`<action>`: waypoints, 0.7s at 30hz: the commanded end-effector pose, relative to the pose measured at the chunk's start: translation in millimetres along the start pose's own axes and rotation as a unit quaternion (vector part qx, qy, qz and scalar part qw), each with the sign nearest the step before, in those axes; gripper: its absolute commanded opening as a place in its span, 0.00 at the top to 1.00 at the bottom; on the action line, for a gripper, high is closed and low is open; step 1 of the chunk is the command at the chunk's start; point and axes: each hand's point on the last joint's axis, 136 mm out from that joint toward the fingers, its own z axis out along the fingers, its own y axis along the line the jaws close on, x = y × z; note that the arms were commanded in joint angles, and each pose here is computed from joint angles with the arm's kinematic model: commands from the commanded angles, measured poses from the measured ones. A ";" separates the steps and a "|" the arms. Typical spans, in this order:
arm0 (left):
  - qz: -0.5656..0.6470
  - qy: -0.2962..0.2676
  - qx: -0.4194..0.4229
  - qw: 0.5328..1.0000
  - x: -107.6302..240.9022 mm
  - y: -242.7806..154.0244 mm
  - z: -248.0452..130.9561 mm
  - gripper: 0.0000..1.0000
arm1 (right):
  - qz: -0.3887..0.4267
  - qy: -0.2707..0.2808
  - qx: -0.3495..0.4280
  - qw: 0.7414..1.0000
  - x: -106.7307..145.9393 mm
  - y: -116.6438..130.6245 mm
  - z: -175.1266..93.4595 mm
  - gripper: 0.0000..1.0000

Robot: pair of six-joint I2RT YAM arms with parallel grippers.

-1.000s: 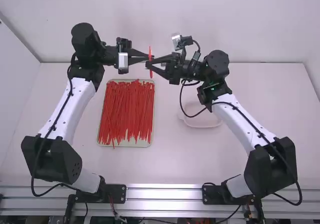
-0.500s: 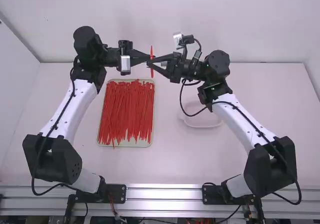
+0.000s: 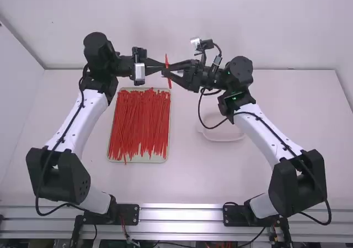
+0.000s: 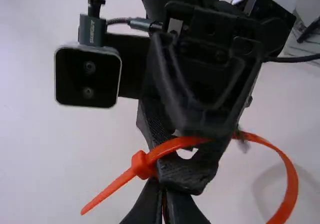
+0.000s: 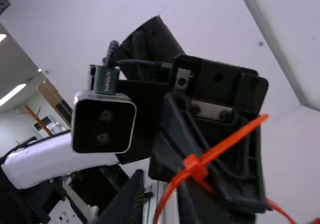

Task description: Fasten the cable tie

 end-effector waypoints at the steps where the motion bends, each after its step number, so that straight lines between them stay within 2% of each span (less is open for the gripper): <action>1: -0.007 -0.048 0.053 0.997 -13.9 -25.5 10.5 0.98 | -0.038 -0.036 0.013 0.999 -27.2 5.8 -6.6 0.73; 8: -0.008 -0.049 0.053 0.997 -14.1 -25.9 10.3 0.98 | -0.044 -0.004 0.009 0.999 -24.5 1.2 -31.0 0.60; 9: -0.008 -0.049 0.053 0.997 -14.1 -25.9 10.3 0.98 | -0.045 -0.002 0.012 0.999 -25.4 -0.5 -35.4 0.56; 16: -0.007 -0.049 0.054 0.997 -14.3 -25.9 10.5 0.98 | -0.047 0.010 0.011 0.999 -24.4 -2.1 -45.2 0.55; 21: -0.011 -0.049 0.054 0.997 -13.9 -26.2 10.5 0.98 | -0.026 0.014 -0.004 1.000 -19.8 6.0 -34.0 0.53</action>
